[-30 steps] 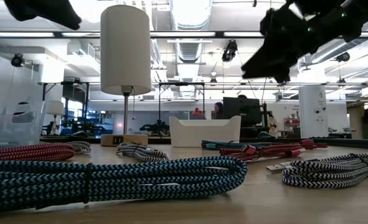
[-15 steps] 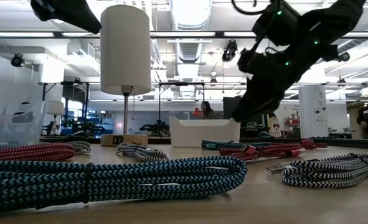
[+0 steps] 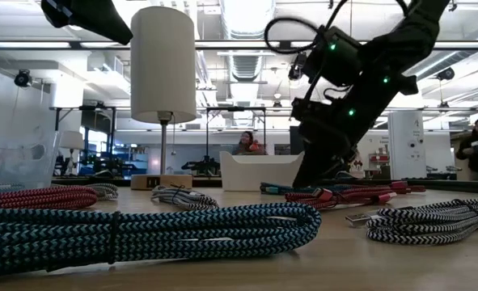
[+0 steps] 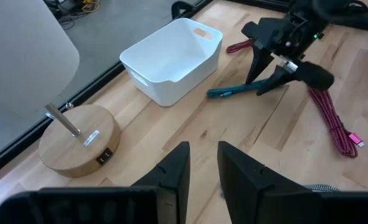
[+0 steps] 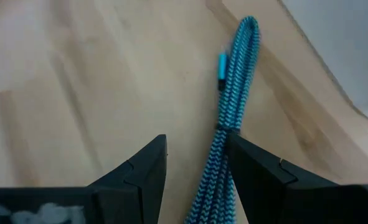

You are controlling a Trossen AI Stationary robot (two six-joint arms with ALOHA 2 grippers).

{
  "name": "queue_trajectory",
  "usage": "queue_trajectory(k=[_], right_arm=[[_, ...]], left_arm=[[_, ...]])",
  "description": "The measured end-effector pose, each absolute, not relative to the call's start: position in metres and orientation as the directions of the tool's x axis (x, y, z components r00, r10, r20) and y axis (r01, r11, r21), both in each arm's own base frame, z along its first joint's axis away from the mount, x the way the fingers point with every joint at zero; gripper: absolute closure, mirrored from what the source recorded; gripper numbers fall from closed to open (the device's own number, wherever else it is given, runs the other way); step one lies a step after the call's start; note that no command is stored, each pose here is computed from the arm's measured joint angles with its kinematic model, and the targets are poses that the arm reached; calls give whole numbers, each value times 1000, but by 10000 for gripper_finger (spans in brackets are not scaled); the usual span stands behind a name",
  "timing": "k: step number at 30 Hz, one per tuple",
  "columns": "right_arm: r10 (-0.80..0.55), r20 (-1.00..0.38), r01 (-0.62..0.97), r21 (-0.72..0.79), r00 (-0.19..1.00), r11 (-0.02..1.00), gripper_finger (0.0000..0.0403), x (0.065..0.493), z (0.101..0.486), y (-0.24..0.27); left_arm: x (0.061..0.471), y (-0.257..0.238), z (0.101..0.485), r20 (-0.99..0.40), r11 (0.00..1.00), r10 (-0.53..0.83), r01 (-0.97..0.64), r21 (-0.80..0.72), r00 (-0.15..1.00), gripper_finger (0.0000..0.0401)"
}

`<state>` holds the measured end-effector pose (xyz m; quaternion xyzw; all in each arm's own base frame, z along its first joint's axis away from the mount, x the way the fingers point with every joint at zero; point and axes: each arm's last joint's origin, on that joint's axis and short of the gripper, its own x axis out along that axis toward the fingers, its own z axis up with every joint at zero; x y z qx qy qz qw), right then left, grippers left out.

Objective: Pick & Place USB Port
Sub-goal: Put the top blue black charger cable into the transparent bin

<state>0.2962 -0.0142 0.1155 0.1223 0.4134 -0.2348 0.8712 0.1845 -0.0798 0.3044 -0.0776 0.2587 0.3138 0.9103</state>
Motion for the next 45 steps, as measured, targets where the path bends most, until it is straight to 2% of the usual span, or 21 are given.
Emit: queue_trajectory(k=[3, 7, 17, 20, 26, 34, 45], right_arm=[[-328, -806, 546, -8, 492, 838, 236, 294, 110, -16], [-319, -810, 543, -1, 492, 840, 250, 295, 110, -15], [-282, -821, 524, 24, 496, 851, 361, 295, 111, -14], [-263, -822, 514, 42, 505, 857, 383, 295, 112, -13], [-153, -821, 443, 132, 550, 887, 381, 301, 123, -10], [-156, -727, 334, 107, 669, 936, 381, 303, 165, -9], [-153, -530, 211, 50, 834, 976, 381, 259, 238, -4]], left_arm=[[185, -80, 305, -519, 791, 530, -611, 18, 671, 316], [185, -80, 305, -518, 791, 531, -612, 17, 671, 316], [186, -80, 305, -515, 789, 530, -615, 7, 674, 316], [186, -80, 305, -514, 788, 530, -616, 3, 675, 316], [186, -80, 305, -513, 789, 529, -614, 4, 676, 316], [188, -78, 306, -509, 801, 533, -597, 47, 676, 316], [191, -71, 306, -510, 807, 559, -569, 155, 654, 316]])
